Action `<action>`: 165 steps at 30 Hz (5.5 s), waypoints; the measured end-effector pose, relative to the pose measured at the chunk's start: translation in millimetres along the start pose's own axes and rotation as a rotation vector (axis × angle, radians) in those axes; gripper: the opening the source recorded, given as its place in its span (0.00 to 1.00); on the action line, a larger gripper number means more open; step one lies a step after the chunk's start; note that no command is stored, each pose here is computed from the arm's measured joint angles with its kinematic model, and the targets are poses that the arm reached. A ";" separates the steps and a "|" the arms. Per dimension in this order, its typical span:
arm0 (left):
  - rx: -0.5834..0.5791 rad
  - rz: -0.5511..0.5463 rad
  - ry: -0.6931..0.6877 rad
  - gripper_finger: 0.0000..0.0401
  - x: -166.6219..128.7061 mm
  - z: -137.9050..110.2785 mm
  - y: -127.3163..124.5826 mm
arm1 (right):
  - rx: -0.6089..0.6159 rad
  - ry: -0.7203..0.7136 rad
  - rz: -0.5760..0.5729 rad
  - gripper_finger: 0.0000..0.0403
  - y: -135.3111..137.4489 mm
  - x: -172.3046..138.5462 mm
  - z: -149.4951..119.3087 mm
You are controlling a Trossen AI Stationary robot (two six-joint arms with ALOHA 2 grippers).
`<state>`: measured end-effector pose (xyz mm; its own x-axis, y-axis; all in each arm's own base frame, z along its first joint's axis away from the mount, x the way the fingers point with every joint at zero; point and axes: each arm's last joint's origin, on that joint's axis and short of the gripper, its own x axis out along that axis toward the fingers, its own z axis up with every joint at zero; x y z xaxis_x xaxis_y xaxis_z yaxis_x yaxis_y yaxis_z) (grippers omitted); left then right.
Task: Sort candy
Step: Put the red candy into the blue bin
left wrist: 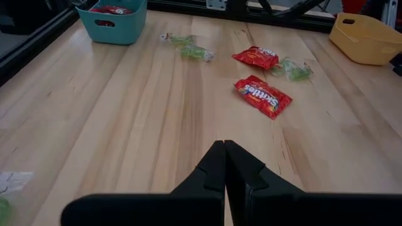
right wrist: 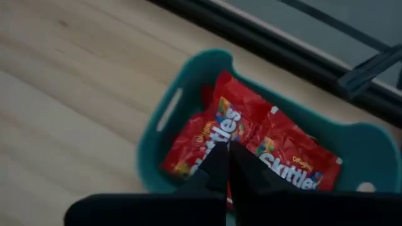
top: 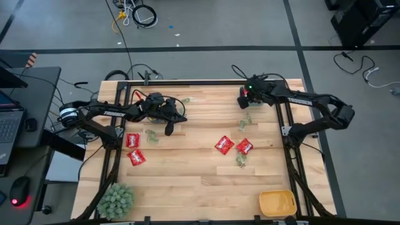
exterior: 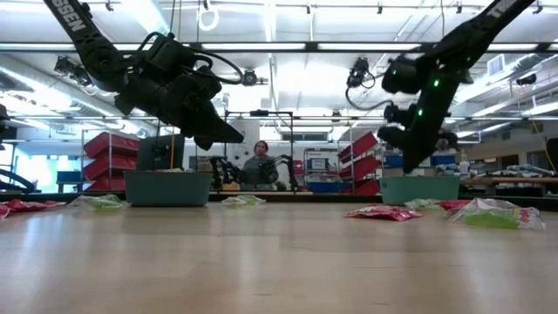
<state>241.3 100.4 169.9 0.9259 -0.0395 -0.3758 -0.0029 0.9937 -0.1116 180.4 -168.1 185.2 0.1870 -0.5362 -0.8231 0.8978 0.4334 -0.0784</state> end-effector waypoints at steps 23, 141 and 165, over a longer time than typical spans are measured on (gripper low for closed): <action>-0.063 0.009 0.011 0.01 0.0 -1.0 0.2 | -0.116 -0.091 0.033 0.00 16.8 -12.8 15.0; 0.086 -0.131 -0.402 0.00 -8.1 -5.1 -59.2 | -0.061 0.006 0.085 0.54 -27.2 -26.7 35.2; 0.079 -0.130 -0.377 0.00 -7.1 -7.4 -58.9 | -0.401 0.295 0.545 0.31 97.7 -94.9 -113.1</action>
<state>232.1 41.4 172.4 0.9903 -0.1388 0.0019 0.1387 0.9886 -0.0591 205.2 7.0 192.0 0.3991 0.0233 -0.9166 0.4830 0.8444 0.2318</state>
